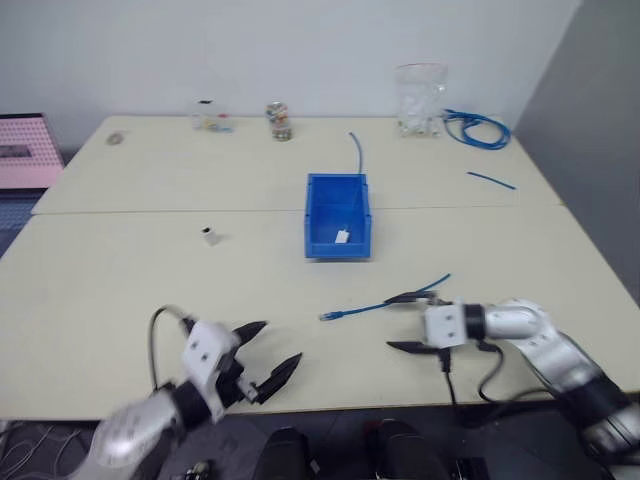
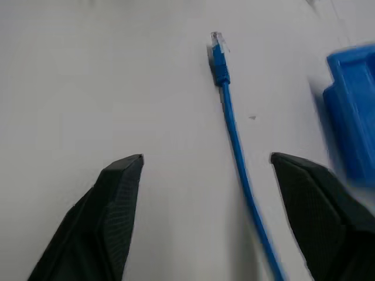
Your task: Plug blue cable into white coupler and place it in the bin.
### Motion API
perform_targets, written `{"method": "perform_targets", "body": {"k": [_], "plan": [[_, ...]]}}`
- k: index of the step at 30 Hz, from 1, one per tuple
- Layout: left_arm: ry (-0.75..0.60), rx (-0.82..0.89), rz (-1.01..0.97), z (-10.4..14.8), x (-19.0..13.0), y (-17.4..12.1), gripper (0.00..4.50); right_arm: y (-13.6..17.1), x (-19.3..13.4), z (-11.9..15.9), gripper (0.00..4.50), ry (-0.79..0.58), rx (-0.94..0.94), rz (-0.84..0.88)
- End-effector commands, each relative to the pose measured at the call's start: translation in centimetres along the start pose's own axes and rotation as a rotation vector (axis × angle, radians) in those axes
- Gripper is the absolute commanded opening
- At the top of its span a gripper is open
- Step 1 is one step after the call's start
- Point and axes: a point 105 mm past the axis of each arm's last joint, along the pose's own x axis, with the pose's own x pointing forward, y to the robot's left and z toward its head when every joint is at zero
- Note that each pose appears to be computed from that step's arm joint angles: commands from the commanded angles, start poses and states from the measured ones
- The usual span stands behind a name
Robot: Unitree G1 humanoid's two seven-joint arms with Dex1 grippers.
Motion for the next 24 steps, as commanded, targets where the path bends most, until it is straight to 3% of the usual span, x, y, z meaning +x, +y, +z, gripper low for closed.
{"method": "perform_targets", "body": {"k": [1, 6, 13, 24], "plan": [[0.038, -0.06, -0.256, 1.4, 1.6, 1.4, 4.5, -1.2, -2.1, 6.1, 3.78, -0.187, 0.402, -0.086], [0.102, -0.126, -0.409, 1.7, 4.9, 4.1, 4.5, 0.6, -3.0, 7.5, 3.78, -0.175, 0.668, -0.036], [0.197, -0.06, -0.607, -0.4, 8.5, 3.1, 4.5, 1.5, -4.3, 6.7, 3.78, -0.125, 0.757, -0.165], [0.291, -0.059, -0.685, -3.9, 6.1, 2.3, 2.24, 2.5, -5.6, 5.5, 3.81, -0.068, 0.785, -0.273]]}}
